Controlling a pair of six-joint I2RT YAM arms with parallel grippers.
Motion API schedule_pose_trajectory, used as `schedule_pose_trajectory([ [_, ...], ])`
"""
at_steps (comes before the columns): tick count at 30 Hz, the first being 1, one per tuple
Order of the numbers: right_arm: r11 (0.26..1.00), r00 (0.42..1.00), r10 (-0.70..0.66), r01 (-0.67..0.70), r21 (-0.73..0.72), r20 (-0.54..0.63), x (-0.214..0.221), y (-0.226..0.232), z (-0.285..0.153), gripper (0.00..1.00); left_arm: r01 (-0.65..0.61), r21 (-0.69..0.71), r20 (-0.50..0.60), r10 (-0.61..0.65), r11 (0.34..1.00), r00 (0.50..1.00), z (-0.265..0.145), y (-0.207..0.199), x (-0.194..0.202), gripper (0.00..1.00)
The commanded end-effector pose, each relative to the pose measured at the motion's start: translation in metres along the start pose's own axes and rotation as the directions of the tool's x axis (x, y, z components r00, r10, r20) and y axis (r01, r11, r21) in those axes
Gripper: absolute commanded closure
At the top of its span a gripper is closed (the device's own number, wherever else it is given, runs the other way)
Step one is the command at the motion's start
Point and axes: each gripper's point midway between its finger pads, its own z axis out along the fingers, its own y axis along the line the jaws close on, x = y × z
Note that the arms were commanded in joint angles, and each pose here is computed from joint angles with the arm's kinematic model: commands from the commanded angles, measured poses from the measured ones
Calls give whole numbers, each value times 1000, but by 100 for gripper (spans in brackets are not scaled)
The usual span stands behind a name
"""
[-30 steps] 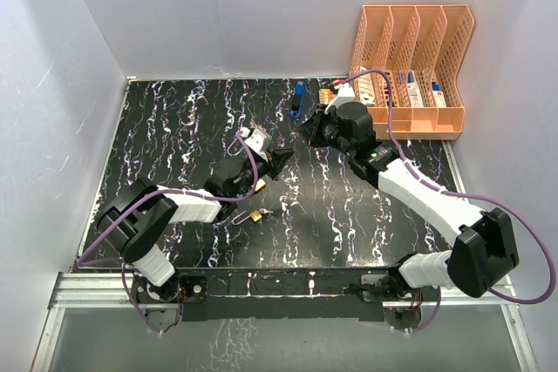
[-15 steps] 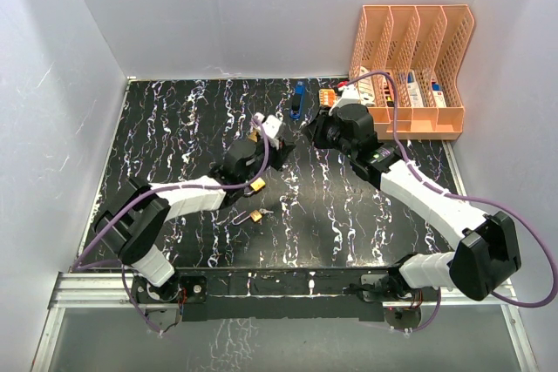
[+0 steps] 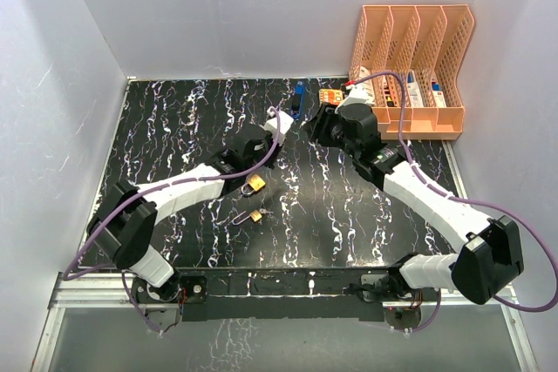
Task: Unlock with the key
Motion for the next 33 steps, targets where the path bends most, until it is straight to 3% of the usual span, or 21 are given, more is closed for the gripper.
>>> schedule_pose_trajectory([
  [1,995,995,74,-69,-76,71,-23,17,2,57,-76,-49,100,81,996,992,-27,8,-33,100],
  [9,973,984,179,-177,-145,-2,-10,30,16,52,-176,-92,174,190,980,966,-37,-4,-49,100],
  [18,948,965,246,-259,-186,-94,5,41,26,53,-224,-143,167,247,964,955,-37,-6,-54,100],
  [33,941,957,256,-279,-194,-133,17,42,31,66,-260,-187,176,293,947,940,-38,-11,-61,100],
])
